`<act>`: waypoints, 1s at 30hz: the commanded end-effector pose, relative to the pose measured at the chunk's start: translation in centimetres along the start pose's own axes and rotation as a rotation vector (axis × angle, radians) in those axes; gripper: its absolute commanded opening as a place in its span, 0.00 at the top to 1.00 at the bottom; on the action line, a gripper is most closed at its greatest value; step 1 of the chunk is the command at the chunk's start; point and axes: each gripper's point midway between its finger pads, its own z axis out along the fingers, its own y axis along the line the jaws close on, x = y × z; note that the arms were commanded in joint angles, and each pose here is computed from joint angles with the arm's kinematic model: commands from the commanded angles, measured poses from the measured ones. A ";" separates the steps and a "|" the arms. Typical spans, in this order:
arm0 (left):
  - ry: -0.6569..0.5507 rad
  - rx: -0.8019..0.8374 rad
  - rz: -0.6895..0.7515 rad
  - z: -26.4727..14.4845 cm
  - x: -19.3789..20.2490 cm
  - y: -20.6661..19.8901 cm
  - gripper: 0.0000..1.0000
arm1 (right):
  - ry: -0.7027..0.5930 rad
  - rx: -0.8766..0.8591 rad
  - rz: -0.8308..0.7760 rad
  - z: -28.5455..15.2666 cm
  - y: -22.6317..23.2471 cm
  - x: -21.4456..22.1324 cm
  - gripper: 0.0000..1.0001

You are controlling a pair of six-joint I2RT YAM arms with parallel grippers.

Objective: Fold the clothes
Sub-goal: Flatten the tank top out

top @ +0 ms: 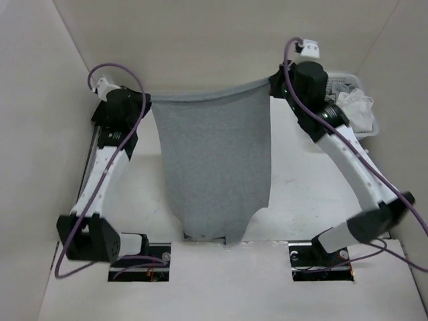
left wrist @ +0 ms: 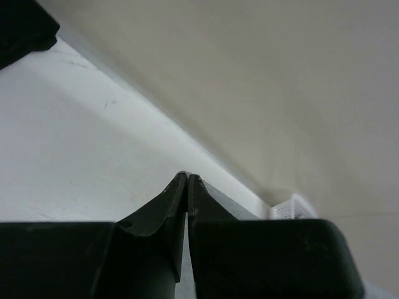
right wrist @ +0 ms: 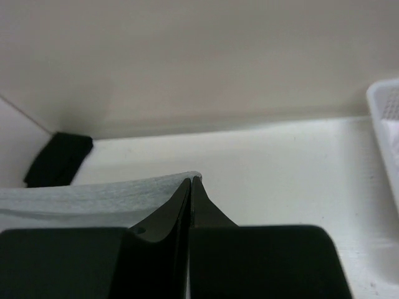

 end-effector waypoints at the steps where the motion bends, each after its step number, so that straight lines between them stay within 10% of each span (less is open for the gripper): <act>1: -0.148 0.196 -0.036 0.2 -7.0 -8.2 0.99 | -0.055 -0.138 0.098 1.7 2.4 -5.0 1.00; 9: -0.279 0.387 -0.019 -2.4 -15.0 -17.0 0.99 | -0.231 -0.186 0.111 -1.4 3.6 -16.0 1.00; 15: -0.317 0.381 0.002 -4.3 -16.6 -16.0 0.99 | -0.208 -0.182 0.118 -3.6 3.0 -15.3 1.00; 21: -0.229 0.282 0.004 -4.4 -10.1 -9.8 0.99 | -0.070 -0.133 0.144 -5.1 0.4 -5.5 1.00; 30: 0.016 -0.017 0.056 -12.1 6.8 11.1 0.99 | 0.252 -0.159 0.242 -13.9 -1.8 19.4 1.00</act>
